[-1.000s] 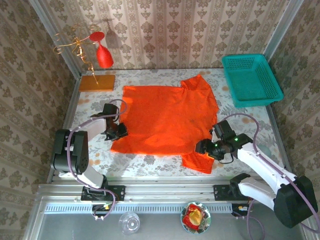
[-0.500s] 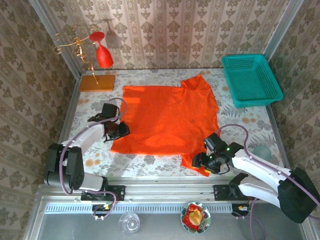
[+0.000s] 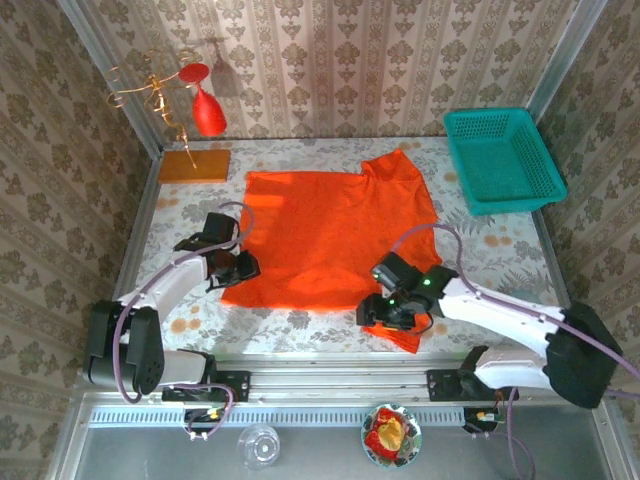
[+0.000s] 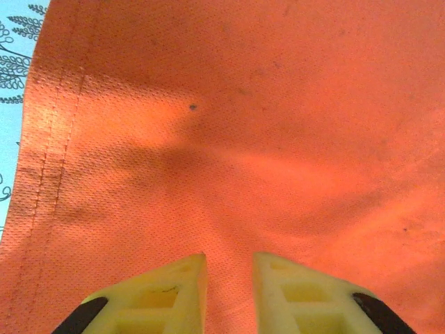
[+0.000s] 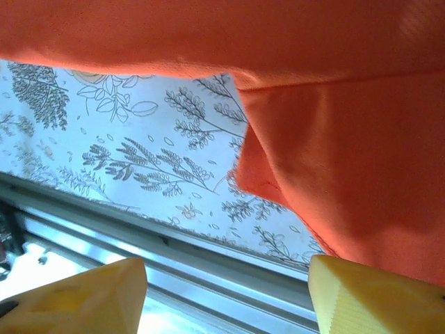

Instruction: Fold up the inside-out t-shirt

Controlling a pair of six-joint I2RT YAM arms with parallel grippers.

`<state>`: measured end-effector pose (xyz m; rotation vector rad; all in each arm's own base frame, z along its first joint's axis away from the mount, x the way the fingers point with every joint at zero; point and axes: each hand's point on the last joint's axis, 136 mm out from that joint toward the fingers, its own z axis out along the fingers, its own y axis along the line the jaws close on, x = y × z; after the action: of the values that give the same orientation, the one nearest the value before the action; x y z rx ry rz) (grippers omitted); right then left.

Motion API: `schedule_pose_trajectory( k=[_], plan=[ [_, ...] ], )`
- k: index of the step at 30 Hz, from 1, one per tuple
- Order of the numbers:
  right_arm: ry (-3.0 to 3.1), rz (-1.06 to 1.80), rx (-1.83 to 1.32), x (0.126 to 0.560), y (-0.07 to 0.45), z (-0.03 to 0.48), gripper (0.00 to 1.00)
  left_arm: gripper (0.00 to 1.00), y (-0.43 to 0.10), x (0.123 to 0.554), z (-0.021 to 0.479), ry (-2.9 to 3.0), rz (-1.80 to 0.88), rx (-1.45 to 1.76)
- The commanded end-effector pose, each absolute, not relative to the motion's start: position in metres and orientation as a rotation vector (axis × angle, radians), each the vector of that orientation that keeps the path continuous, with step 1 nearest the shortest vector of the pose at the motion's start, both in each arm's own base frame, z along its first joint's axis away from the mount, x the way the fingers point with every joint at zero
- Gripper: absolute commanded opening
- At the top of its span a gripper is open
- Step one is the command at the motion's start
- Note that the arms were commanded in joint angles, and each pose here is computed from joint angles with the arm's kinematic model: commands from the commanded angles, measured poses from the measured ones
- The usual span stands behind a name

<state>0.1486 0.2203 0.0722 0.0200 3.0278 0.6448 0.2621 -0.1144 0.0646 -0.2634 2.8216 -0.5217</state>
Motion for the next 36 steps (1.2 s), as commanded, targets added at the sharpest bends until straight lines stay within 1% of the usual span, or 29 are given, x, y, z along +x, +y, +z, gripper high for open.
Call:
schedule_pose_trajectory(
  k=[1, 2, 5, 13, 16, 20, 22, 25, 26, 27, 29, 30, 31, 36],
  plan=[
    [3.031, 0.384, -0.063, 0.155, 0.213, 0.064, 0.54, 0.25, -0.112, 0.252, 0.062, 2.842, -0.510, -0.296],
    [3.037, 0.328, -0.084, 0.155, 0.213, 0.060, 0.49, 0.25, -0.112, 0.252, 0.061, 2.841, -0.511, -0.297],
    [3.057, 0.192, -0.144, 0.155, 0.216, 0.047, 0.39, 0.25, -0.111, 0.249, 0.059, 2.851, -0.501, -0.295],
    [3.056, -0.091, -0.232, 0.158, 0.219, 0.025, 0.30, 0.25, -0.107, 0.239, 0.053, 2.878, -0.475, -0.277],
    [3.075, -0.068, -0.244, 0.155, 0.227, 0.016, 0.26, 0.25, -0.106, 0.237, 0.052, 2.881, -0.471, -0.277],
    [3.070, -0.002, -0.266, 0.153, 0.243, 0.022, 0.12, 0.25, -0.105, 0.236, 0.050, 2.889, -0.464, -0.270],
    [3.062, 0.044, -0.278, 0.153, 0.250, 0.029, 0.07, 0.25, -0.105, 0.236, 0.050, 2.889, -0.466, -0.272],
    [3.073, 0.119, -0.284, 0.149, 0.258, 0.034, 0.02, 0.25, -0.106, 0.236, 0.049, 2.890, -0.469, -0.272],
    [3.077, 0.139, -0.286, 0.148, 0.259, 0.034, 0.02, 0.25, -0.106, 0.236, 0.049, 2.890, -0.468, -0.272],
    [3.081, 0.155, -0.282, 0.147, 0.260, 0.034, 0.05, 0.25, -0.106, 0.236, 0.048, 2.891, -0.470, -0.275],
    [3.084, 0.163, -0.280, 0.146, 0.260, 0.037, 0.21, 0.25, -0.107, 0.237, 0.047, 2.895, -0.473, -0.274],
    [3.082, 0.171, -0.276, 0.146, 0.260, 0.040, 0.27, 0.25, -0.107, 0.237, 0.047, 2.898, -0.474, -0.272],
    [3.077, 0.193, -0.274, 0.147, 0.261, 0.043, 0.30, 0.25, -0.108, 0.237, 0.047, 2.900, -0.476, -0.273],
    [3.041, 0.322, -0.212, 0.149, 0.261, 0.059, 0.37, 0.25, -0.108, 0.239, 0.048, 2.899, -0.474, -0.266]
  ],
)
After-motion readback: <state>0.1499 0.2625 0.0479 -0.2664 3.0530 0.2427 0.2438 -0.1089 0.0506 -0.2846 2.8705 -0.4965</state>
